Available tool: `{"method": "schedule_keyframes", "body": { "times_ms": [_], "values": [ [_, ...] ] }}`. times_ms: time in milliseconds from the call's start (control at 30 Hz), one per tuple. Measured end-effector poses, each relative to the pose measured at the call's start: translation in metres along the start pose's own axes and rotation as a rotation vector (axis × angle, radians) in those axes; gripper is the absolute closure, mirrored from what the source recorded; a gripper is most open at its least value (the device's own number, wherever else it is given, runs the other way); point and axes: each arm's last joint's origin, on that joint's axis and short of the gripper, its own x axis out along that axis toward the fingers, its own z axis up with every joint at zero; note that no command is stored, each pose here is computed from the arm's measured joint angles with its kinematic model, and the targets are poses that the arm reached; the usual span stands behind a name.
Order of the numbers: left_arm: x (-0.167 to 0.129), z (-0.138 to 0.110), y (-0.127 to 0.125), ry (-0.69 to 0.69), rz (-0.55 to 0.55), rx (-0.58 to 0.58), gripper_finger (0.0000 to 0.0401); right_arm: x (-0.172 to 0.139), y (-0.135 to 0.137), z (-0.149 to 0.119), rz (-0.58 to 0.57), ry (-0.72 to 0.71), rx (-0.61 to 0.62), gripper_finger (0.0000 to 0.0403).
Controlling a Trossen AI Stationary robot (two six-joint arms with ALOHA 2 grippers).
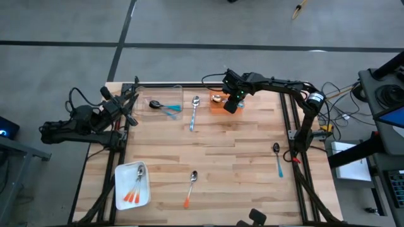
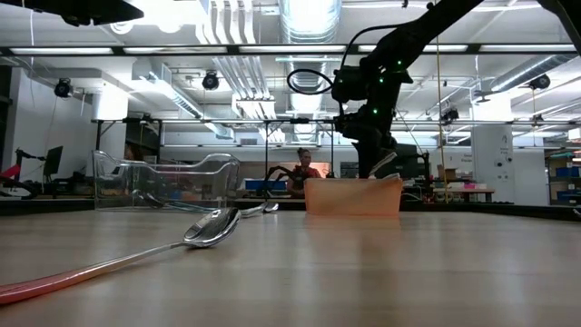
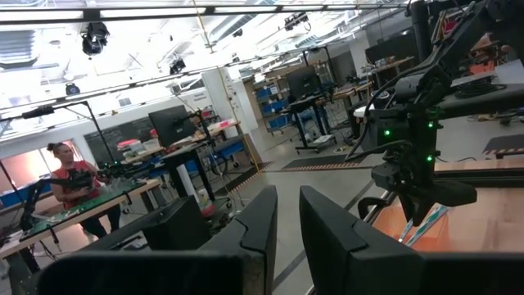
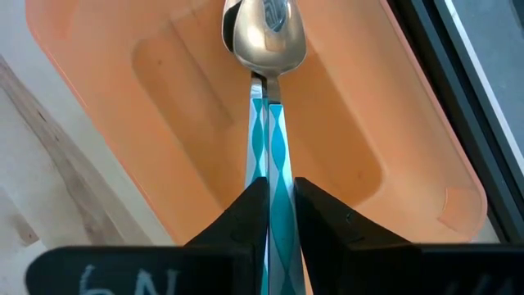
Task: Sort silverware by color (type)
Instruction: Put the light blue spoon into the orange bin
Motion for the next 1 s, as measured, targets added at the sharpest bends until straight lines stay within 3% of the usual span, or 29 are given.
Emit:
{"method": "schedule_keyframes", "body": {
  "times_ms": [1000],
  "values": [
    [0.0,-0.0007,-0.0004,0.006,-0.003,0.006,0.0365,0.0001,0.0006,-0.0001,0.0,0.002,0.025,0.0351]
  ]
}}
